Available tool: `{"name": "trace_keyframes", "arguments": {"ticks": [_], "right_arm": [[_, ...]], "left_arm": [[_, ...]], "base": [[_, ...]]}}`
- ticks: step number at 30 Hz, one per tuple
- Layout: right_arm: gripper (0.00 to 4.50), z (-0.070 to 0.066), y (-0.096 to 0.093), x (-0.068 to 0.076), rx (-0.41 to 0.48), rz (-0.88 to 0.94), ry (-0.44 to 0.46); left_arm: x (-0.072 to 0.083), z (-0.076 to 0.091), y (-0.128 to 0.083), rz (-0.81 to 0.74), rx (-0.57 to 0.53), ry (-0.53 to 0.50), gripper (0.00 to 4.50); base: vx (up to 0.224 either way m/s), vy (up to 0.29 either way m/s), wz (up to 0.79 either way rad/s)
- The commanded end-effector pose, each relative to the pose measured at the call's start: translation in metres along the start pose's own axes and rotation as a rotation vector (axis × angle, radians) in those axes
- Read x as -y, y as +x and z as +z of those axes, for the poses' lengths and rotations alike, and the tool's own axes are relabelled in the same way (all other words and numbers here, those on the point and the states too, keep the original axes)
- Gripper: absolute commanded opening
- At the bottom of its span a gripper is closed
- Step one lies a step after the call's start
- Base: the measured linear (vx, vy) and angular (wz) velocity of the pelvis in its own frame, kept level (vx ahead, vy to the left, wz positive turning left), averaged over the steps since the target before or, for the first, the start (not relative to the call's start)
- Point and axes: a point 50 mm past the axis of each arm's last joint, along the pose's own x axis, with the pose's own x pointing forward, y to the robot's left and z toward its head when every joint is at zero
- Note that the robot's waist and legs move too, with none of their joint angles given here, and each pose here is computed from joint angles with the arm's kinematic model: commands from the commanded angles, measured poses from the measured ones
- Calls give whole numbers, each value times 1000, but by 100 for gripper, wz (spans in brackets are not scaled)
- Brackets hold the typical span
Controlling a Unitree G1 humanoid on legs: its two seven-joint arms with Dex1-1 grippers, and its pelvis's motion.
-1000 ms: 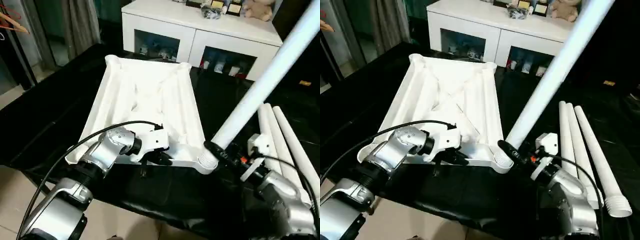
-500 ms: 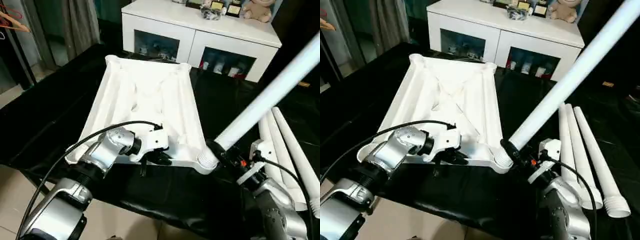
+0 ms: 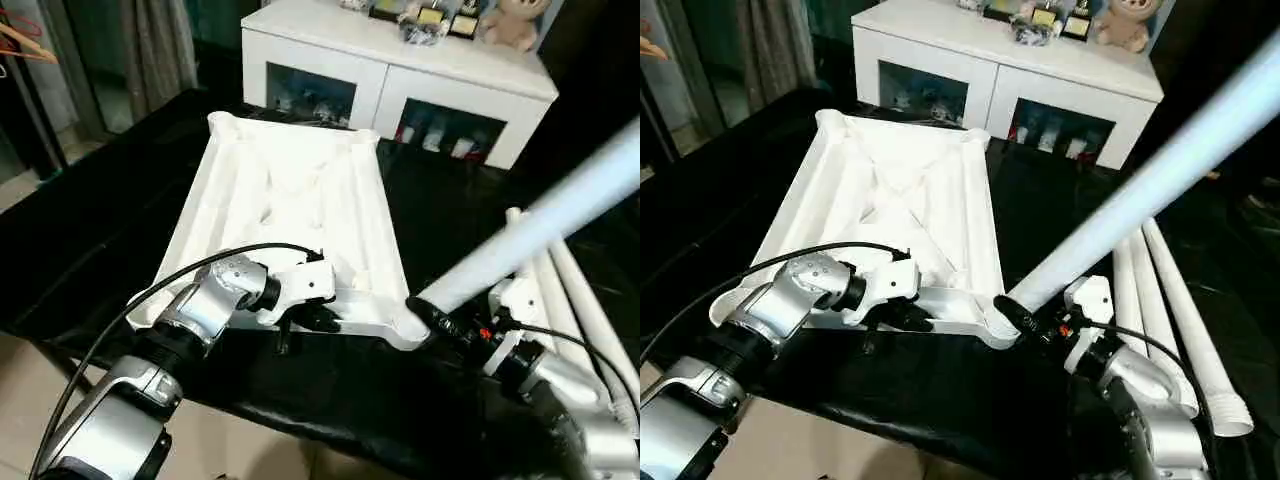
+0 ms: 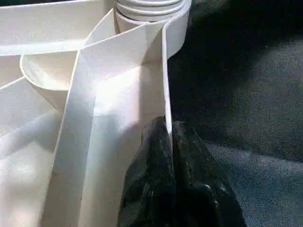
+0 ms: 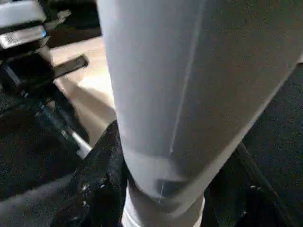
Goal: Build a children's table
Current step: Insert table leg to table base
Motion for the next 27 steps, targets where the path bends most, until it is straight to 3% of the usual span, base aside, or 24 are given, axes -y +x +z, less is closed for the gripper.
{"name": "trace_keyframes", "arguments": {"ticks": [1,8,12,21,24,26,27], "right_arm": [[184,-53,-5,-20,-302,125,131],[184,-33,6,4,-337,204,95],[184,-25,3,6,-366,277,102],[184,-30,-7,4,-393,356,116],[184,-31,-7,6,-343,292,144],[184,-31,-4,17,-254,148,196],[184,-31,-4,17,-253,146,197]], "left_arm": [[-7,14,-4,59,44,45,0],[-5,14,-4,36,35,62,0],[-4,12,-4,20,10,86,0],[-1,11,-2,-14,-11,117,0],[0,10,-2,-20,-14,120,0],[0,11,-2,-24,-11,121,0],[0,11,-2,-24,-11,121,0]], "base": [[0,0,0],[0,0,0],[0,0,0],[0,0,0],[0,0,0],[0,0,0],[0,0,0]]}}
